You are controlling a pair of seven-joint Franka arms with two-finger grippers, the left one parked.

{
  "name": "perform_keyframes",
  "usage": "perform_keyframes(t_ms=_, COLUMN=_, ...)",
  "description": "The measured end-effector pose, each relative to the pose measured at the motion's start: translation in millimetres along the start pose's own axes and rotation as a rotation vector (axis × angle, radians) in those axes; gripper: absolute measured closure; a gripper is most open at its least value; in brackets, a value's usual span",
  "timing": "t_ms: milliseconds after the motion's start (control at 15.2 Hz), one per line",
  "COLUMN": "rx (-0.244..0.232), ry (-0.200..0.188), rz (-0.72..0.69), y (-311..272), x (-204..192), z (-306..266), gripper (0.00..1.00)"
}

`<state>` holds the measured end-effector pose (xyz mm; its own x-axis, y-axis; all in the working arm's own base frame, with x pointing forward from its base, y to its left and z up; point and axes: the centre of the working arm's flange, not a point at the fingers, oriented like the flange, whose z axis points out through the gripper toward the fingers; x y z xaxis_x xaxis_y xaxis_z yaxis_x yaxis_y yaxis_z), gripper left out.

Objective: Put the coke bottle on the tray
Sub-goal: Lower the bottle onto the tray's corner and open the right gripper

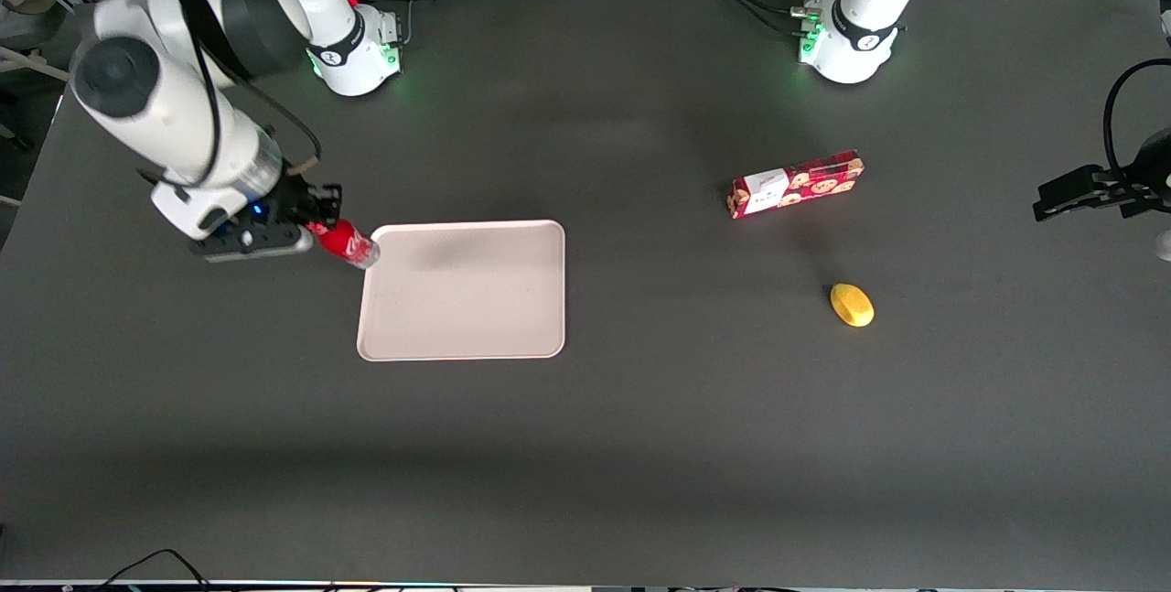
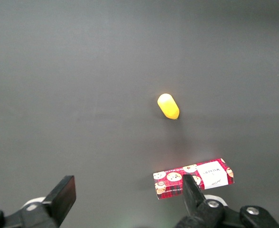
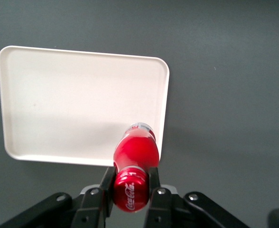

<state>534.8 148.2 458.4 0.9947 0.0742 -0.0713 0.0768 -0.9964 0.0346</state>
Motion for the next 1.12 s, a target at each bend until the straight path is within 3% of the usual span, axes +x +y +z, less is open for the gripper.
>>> perform_keyframes(t_ms=395, rx=-0.003, ry=0.006, rz=0.026, y=8, x=37, z=71, gripper=0.69)
perform_keyframes(t_ms=593, rx=-0.001, ry=0.021, rz=0.024, y=6, x=39, z=99, gripper=0.69)
perform_keyframes(t_ms=1120, rx=-0.003, ry=0.009, rz=0.023, y=6, x=37, z=122, gripper=0.68)
